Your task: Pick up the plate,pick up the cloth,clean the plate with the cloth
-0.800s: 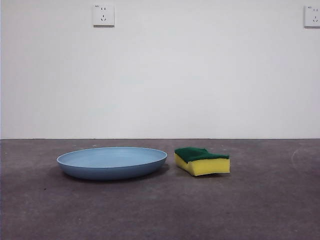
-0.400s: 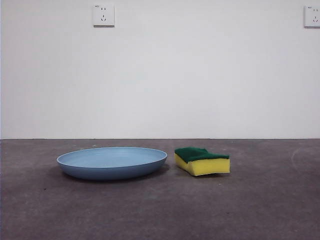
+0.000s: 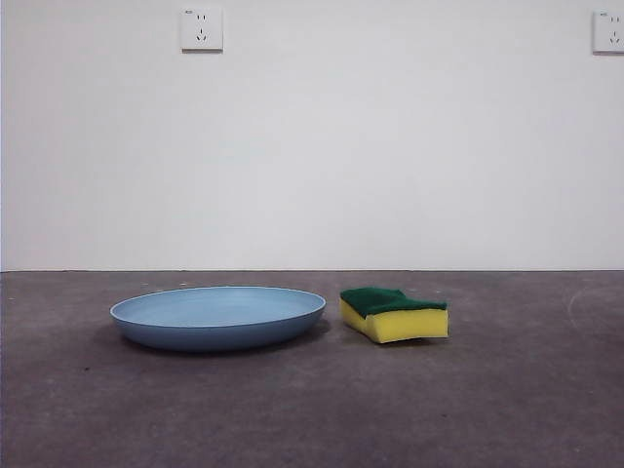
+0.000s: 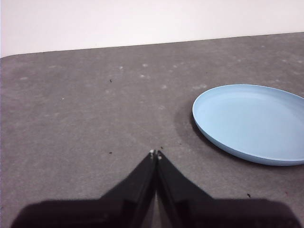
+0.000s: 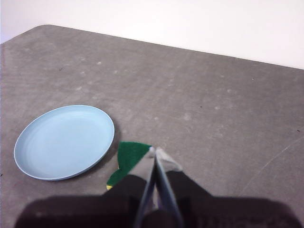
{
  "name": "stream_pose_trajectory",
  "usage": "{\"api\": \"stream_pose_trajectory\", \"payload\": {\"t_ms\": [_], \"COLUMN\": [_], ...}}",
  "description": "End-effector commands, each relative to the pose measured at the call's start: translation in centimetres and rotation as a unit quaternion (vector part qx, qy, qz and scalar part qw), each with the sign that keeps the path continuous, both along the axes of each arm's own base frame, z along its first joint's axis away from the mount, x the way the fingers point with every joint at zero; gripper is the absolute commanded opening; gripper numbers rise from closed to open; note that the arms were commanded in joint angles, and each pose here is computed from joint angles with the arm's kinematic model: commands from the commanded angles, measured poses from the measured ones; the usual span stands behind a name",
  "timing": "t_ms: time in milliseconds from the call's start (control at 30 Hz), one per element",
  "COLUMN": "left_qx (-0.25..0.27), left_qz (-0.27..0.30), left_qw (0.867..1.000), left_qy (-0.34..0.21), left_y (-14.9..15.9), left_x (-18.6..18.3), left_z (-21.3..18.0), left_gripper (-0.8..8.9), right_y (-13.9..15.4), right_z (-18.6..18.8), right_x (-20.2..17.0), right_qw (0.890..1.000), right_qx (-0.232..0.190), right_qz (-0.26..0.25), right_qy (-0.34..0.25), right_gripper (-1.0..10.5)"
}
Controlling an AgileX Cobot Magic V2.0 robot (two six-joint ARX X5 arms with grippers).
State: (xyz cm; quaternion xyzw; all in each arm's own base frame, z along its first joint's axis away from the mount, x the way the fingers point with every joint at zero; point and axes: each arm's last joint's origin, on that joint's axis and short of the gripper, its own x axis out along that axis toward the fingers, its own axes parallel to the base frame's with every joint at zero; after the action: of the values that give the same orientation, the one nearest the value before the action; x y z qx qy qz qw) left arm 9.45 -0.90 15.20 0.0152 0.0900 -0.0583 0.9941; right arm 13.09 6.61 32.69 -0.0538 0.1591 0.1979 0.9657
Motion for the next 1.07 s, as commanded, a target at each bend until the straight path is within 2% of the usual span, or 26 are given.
{"api": "stream_pose_trajectory", "payload": {"t_ms": [33, 733, 867, 967, 1067], "left_qx": [-0.002, -0.002, -0.002, -0.002, -0.002], "left_qz": [0.002, 0.002, 0.002, 0.002, 0.002], "left_qw": [1.000, 1.000, 1.000, 1.000, 1.000], "left_qy": [0.006, 0.006, 0.006, 0.006, 0.006], "left_y": [0.0, 0.0, 0.0, 0.0, 0.0], "left_x": [0.0, 0.0, 0.0, 0.0, 0.0], "left_z": [-0.4, -0.4, -0.4, -0.4, -0.4], "left_gripper": [-0.03, -0.03, -0.04, -0.04, -0.03], "right_y": [0.0, -0.2, -1.1, -2.1, -3.1], "right_z": [0.0, 0.0, 0.2, 0.0, -1.1], "right_x": [0.0, -0.4, -0.7, -0.9, -1.3], "right_qw": [1.000, 1.000, 0.999, 0.999, 0.997], "right_qx": [0.004, 0.005, -0.025, -0.012, 0.015], "right_qz": [-0.003, -0.003, -0.016, -0.036, -0.043], "right_qy": [0.000, -0.002, -0.019, -0.028, -0.068], "right_gripper": [0.0, 0.0, 0.0, 0.0, 0.0]}}
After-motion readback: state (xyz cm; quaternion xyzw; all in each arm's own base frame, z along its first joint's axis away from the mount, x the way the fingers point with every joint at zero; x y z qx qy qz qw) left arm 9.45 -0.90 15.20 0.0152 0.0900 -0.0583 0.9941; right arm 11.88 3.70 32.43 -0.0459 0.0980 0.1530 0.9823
